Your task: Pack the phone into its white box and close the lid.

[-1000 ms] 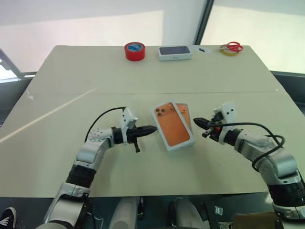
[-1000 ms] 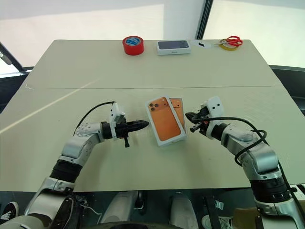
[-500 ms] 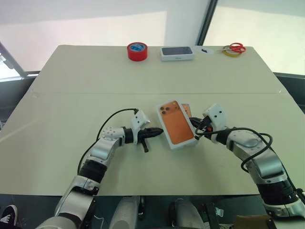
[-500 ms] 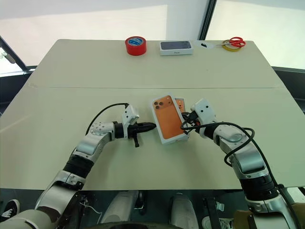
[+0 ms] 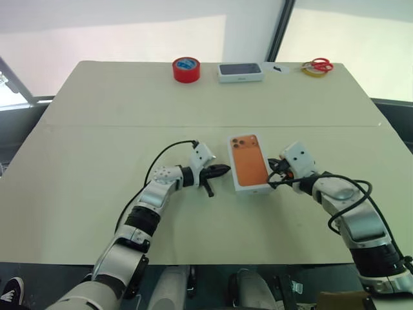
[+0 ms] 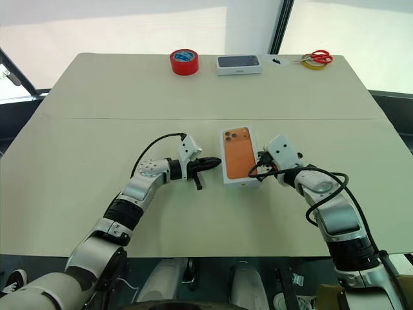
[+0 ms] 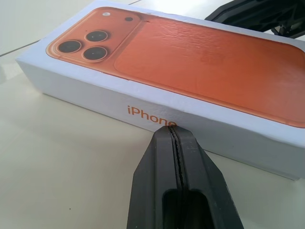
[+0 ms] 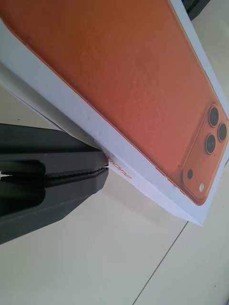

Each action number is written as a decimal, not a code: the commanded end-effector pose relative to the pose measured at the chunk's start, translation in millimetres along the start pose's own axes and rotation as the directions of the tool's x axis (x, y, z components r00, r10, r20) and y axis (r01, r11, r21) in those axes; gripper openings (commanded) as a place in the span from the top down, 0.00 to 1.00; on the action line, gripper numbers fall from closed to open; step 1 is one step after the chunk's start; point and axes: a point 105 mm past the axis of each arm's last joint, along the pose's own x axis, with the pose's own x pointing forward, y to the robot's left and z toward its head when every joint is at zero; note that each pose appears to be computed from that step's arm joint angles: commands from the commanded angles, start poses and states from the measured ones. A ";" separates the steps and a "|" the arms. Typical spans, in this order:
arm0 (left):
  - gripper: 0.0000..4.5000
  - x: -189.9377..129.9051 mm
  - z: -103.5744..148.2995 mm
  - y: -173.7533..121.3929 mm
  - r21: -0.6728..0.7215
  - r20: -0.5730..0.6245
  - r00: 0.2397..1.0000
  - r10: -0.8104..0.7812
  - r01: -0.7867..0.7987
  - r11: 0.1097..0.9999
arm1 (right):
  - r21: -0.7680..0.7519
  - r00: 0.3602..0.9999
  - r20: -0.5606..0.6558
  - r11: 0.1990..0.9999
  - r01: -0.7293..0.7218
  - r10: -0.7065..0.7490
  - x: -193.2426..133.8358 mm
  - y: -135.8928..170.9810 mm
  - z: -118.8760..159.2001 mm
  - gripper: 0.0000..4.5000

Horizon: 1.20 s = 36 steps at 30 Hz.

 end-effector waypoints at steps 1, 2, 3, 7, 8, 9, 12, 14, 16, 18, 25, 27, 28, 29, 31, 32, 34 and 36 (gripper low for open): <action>1.00 8.2 13.4 -3.1 0.050 0.038 0.999 -0.018 0.016 0.999 | -0.020 0.999 0.040 1.000 -0.006 0.006 -1.7 0.4 8.1 0.99; 1.00 8.0 13.8 -2.7 0.058 0.040 0.999 -0.015 0.012 0.998 | -0.030 0.999 0.033 1.000 -0.007 0.008 -1.9 0.7 6.8 0.99; 1.00 7.1 14.6 -2.3 0.048 0.048 0.999 -0.013 0.011 0.999 | -0.037 1.000 0.027 0.999 -0.007 0.008 -2.3 1.0 5.2 0.99; 1.00 -0.4 23.6 -0.4 0.029 0.102 0.995 -0.006 0.003 1.000 | -0.079 1.000 0.003 0.997 0.001 -0.001 -4.5 -2.1 0.6 0.99; 1.00 -2.0 26.8 0.5 0.018 0.118 0.993 -0.001 -0.002 1.000 | -0.089 1.000 -0.004 0.996 0.009 -0.010 -5.3 -5.1 -0.3 0.99; 1.00 -2.9 32.8 2.3 -0.010 0.141 0.990 0.005 -0.003 1.000 | -0.087 0.999 -0.014 0.996 0.032 -0.034 -6.6 -13.1 -1.5 0.99; 1.00 -4.7 52.8 7.9 0.015 0.202 0.979 0.036 -0.040 0.999 | -0.109 0.991 -0.005 0.985 0.134 -0.135 -11.7 -43.8 3.5 0.99; 1.00 -3.3 62.0 9.2 0.048 0.215 0.976 0.037 -0.048 0.998 | -0.097 0.989 0.029 0.984 0.149 -0.147 -14.2 -54.8 13.9 0.99; 1.00 -1.2 64.3 8.8 0.082 0.205 0.979 0.022 -0.040 0.996 | -0.118 0.990 0.049 0.983 0.138 -0.133 -14.4 -57.2 20.9 0.99; 1.00 2.0 64.8 14.7 0.077 0.190 0.981 0.033 -0.048 0.996 | -0.156 0.988 0.091 0.978 0.141 -0.128 -13.8 -58.5 33.1 0.99; 1.00 28.5 35.4 13.6 0.079 0.015 1.000 0.024 -0.025 0.997 | -0.141 0.989 0.134 0.989 -0.043 0.062 -4.7 -13.6 37.7 0.99; 1.00 30.9 11.0 16.4 0.114 -0.113 0.992 0.062 -0.049 0.992 | -0.205 0.995 -0.028 0.974 -0.097 0.093 -1.0 0.9 2.2 0.99; 1.00 31.2 5.8 14.2 0.107 -0.129 0.990 0.053 -0.039 0.993 | -0.234 0.990 -0.102 0.965 -0.118 0.097 -1.4 5.4 -14.3 0.99; 1.00 30.9 3.4 11.7 0.102 -0.132 0.990 0.041 -0.028 0.994 | -0.259 0.981 -0.169 0.956 -0.137 0.095 -3.0 8.8 -29.8 0.99; 1.00 28.9 0.7 7.7 0.054 -0.127 0.992 0.010 -0.003 0.999 | -0.258 0.975 -0.207 0.957 -0.135 0.082 -4.4 12.3 -41.5 0.99; 0.94 25.6 0.6 8.9 0.032 -0.121 0.993 0.006 -0.002 0.999 | -0.173 0.977 -0.185 0.975 -0.138 0.106 -3.9 16.0 -37.2 1.00; 0.82 21.3 2.4 11.8 0.009 -0.106 0.994 0.010 -0.009 1.000 | -0.055 0.979 -0.146 0.988 -0.148 0.138 -3.1 20.2 -28.8 1.00; 0.59 13.0 14.7 16.1 0.018 -0.047 0.999 0.009 -0.008 1.000 | -0.030 0.991 -0.078 0.993 -0.114 0.111 -1.2 10.4 -12.0 0.88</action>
